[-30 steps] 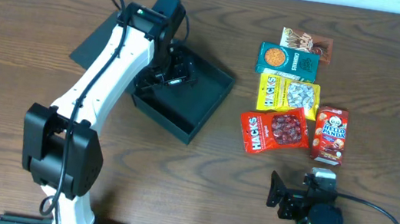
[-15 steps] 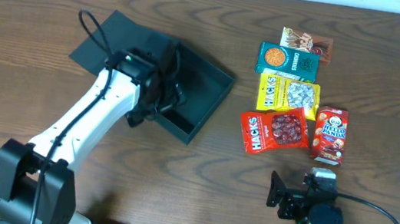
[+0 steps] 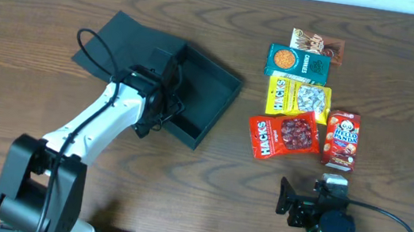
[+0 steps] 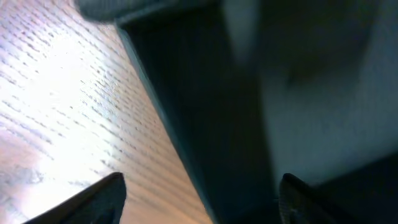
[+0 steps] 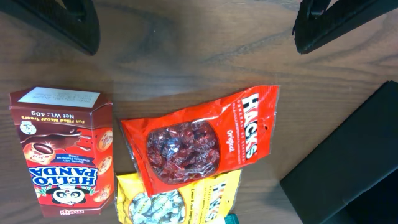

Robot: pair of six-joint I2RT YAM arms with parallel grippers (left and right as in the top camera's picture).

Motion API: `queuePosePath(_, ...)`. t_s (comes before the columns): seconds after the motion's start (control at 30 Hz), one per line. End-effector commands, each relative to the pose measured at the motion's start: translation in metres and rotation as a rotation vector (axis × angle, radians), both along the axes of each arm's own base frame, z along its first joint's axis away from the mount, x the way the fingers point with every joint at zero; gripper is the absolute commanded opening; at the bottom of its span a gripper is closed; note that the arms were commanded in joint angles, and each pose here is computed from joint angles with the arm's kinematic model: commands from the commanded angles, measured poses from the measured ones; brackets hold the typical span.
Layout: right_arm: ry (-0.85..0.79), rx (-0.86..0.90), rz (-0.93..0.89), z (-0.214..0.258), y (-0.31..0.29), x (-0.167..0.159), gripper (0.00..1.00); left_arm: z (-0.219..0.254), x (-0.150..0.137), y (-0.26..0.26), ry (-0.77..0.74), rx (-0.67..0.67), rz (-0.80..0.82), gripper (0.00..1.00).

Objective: Pack container
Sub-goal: 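Drag the black box with the left gripper, rotating it toward center, then push the black box straight and pull the left gripper back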

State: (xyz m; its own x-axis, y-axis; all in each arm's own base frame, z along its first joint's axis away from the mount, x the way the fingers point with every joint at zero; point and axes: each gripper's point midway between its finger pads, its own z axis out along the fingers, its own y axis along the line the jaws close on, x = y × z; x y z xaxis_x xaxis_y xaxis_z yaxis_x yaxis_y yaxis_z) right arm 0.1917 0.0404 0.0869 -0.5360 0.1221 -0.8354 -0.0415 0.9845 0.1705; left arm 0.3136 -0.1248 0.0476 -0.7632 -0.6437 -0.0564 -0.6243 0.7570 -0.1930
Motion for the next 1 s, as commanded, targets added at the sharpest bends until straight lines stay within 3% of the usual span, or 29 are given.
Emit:
queuePosePath(0.0,0.004,-0.007,-0.008,-0.004,-0.002,0.000,0.99,-0.012,0.001,0.013,0.009,0.079,-0.017,0.69)
queuePosePath(0.2,0.004,-0.007,-0.008,-0.004,-0.002,0.000,0.99,-0.012,0.006,0.027,-0.022,0.171,-0.076,0.55)
queuePosePath(0.33,0.004,-0.007,-0.008,-0.004,-0.002,0.000,0.99,-0.011,0.013,0.027,-0.053,0.197,-0.179,0.33)
queuePosePath(0.47,0.004,-0.007,-0.008,-0.004,-0.002,0.000,0.99,-0.009,0.018,0.025,-0.080,0.210,-0.274,0.24)
queuePosePath(0.57,0.004,-0.007,-0.008,-0.004,-0.002,0.000,0.99,-0.009,0.020,0.024,-0.090,0.222,-0.345,0.13)
queuePosePath(0.73,0.004,-0.007,-0.008,-0.004,-0.002,0.000,0.99,-0.008,0.025,0.022,-0.120,0.257,-0.527,0.15)
queuePosePath(0.8,0.004,-0.007,-0.008,-0.004,-0.002,0.000,0.99,-0.007,0.026,0.022,-0.124,0.277,-0.614,0.29)
queuePosePath(0.87,0.004,-0.007,-0.008,-0.004,-0.002,0.000,0.99,-0.007,0.027,0.026,-0.124,0.300,-0.629,0.34)
queuePosePath(0.97,0.004,-0.007,-0.008,-0.004,-0.002,0.000,0.99,-0.006,0.028,0.029,-0.125,0.318,-0.610,0.33)
